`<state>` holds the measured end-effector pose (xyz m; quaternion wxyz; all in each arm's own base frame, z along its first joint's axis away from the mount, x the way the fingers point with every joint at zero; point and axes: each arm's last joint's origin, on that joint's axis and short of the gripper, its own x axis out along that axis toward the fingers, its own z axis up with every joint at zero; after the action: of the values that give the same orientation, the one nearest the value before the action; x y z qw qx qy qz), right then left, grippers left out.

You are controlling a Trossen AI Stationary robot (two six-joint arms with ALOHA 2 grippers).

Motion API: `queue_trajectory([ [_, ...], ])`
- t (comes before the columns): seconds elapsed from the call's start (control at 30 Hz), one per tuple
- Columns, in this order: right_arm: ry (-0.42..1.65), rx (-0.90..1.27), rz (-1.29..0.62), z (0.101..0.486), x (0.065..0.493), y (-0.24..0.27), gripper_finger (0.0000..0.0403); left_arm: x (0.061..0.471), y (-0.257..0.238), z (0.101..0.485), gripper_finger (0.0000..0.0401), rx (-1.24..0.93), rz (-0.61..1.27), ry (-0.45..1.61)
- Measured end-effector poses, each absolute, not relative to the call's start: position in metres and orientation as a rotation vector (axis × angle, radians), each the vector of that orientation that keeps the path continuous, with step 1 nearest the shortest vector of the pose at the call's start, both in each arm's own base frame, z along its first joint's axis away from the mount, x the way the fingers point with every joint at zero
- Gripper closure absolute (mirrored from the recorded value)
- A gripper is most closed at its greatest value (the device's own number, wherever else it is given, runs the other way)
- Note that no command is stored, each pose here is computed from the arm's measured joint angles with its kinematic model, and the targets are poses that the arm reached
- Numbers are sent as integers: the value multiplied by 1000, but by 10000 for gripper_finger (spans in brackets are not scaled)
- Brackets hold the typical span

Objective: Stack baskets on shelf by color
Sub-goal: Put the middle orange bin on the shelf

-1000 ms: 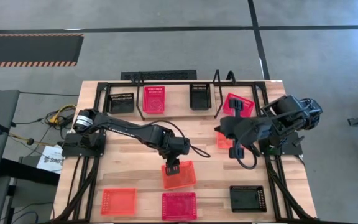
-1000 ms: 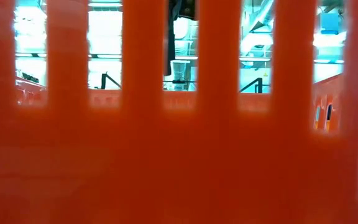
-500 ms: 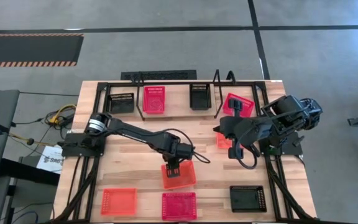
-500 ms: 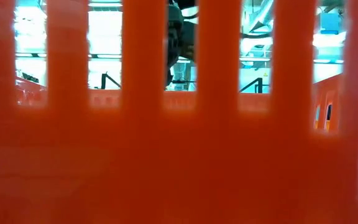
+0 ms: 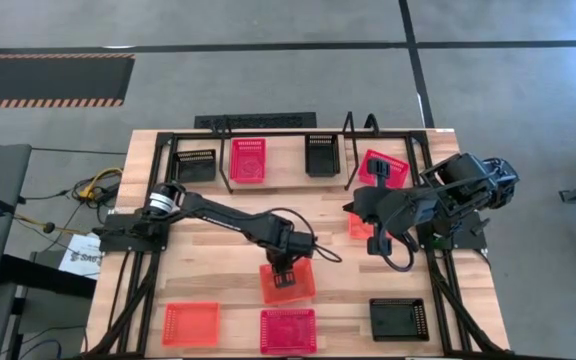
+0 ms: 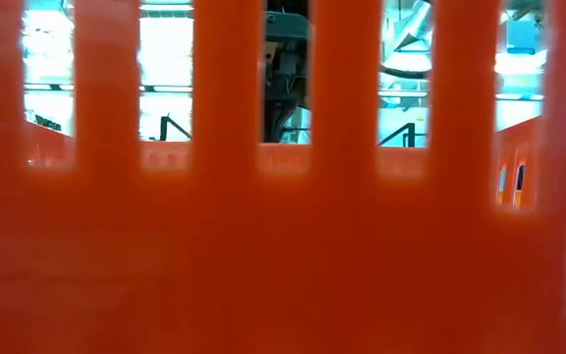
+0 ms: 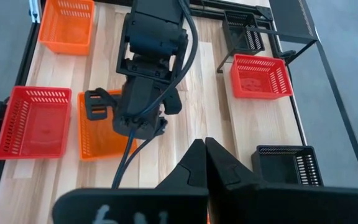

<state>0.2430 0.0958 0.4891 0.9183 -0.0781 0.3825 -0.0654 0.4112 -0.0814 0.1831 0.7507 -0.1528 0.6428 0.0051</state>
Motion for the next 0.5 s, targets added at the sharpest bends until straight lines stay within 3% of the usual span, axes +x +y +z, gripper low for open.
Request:
queue_trajectory([
  [0.07, 786, -160, -134, 489, 243, 96, 400, 412, -80, 183, 385, -350, 31, 1395],
  [0.23, 790, -165, -131, 489, 242, 97, 400, 410, -70, 201, 398, -379, 94, 1342],
  [0.5, 794, -180, -139, 492, 232, 94, 401, 379, -39, 298, 400, -428, 369, 963],
])
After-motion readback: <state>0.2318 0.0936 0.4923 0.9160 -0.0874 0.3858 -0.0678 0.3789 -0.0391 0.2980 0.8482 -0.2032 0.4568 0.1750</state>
